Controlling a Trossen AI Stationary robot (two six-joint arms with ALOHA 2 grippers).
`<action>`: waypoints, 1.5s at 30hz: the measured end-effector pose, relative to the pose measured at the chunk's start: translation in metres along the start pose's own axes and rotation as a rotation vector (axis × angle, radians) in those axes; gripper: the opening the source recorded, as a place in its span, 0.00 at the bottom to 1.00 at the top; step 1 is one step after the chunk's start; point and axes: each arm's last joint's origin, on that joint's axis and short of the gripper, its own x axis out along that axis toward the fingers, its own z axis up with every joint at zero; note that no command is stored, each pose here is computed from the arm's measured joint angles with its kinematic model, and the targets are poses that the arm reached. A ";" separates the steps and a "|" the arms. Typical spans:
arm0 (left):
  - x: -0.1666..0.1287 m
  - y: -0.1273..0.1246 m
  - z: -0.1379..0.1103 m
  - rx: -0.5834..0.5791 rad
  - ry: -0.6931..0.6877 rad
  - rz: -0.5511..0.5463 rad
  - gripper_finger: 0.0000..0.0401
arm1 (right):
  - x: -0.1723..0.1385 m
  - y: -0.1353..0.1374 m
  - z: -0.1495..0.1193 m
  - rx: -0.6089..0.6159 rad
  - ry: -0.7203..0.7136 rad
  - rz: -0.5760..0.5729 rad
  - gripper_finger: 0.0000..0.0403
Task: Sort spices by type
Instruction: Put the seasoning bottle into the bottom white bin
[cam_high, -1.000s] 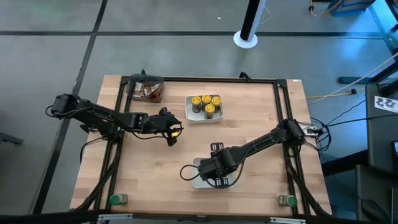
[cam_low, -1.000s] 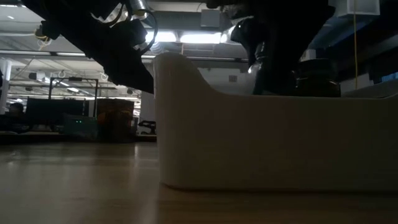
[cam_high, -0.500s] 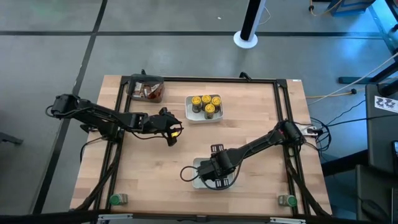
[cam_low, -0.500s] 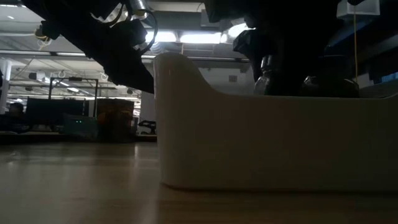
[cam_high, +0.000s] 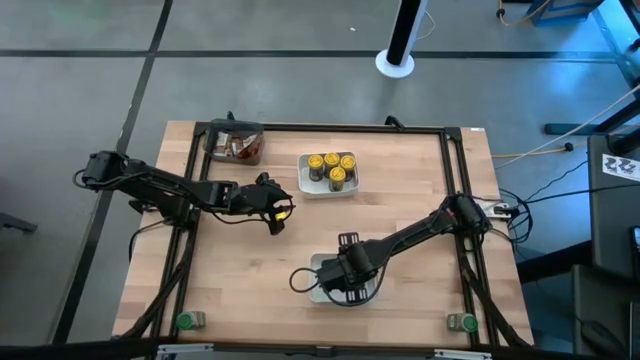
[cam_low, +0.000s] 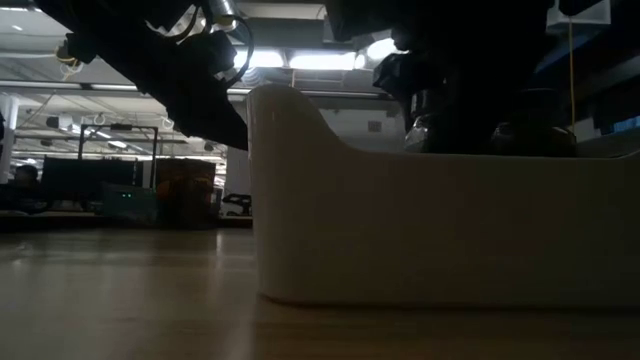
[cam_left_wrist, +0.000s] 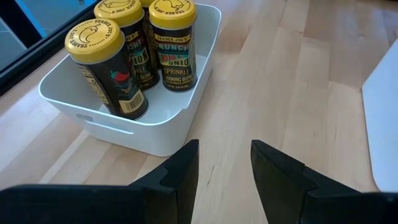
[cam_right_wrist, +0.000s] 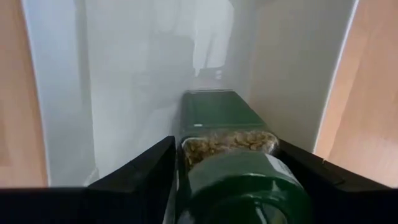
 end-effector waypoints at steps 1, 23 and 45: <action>0.000 0.000 0.000 0.000 0.001 0.000 0.34 | 0.000 0.000 0.000 0.000 0.000 0.004 0.60; 0.000 0.000 0.000 -0.007 0.000 0.000 0.34 | -0.109 -0.010 0.003 0.095 -0.125 0.041 0.60; 0.000 0.000 0.008 -0.049 -0.073 -0.011 0.35 | -0.149 -0.022 -0.123 0.235 -0.304 -0.444 0.60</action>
